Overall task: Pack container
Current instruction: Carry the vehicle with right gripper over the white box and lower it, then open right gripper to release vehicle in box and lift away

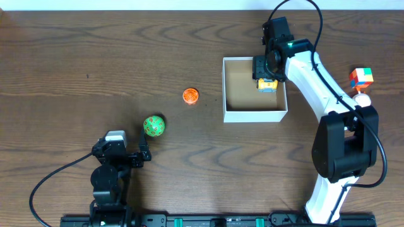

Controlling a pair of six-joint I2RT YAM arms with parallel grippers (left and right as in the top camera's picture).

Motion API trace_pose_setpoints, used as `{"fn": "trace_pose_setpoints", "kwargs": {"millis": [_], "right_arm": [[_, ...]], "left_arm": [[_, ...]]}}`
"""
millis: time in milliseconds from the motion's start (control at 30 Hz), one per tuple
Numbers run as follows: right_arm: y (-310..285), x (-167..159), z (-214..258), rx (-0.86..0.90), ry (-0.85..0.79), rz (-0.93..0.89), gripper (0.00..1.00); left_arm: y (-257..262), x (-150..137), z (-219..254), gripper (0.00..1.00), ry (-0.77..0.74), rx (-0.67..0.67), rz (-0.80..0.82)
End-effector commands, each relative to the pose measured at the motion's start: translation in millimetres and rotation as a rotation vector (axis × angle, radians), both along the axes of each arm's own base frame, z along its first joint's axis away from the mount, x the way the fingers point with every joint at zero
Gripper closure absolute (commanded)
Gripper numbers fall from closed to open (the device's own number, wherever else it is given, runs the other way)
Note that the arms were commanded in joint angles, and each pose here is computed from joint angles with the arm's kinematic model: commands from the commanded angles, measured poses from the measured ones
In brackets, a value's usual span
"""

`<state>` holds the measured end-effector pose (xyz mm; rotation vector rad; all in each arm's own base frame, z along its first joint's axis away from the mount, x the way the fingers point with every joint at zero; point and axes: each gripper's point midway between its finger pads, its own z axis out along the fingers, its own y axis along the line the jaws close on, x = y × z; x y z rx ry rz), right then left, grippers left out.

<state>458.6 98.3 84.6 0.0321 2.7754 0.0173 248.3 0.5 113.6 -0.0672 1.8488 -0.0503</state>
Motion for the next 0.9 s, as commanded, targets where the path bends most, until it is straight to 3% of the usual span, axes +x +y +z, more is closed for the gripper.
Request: {"fn": "trace_pose_setpoints", "kwargs": {"millis": [0, 867], "right_arm": [[-4.4, -0.1, 5.5, -0.009, -0.012, 0.001, 0.34], [-3.2, -1.9, 4.9, -0.01, -0.006, 0.004, 0.27]], "left_arm": [[1.5, -3.5, -16.2, 0.01, 0.051, -0.008, 0.009], [1.5, -3.5, -16.2, 0.02, 0.051, -0.008, 0.009]]}}
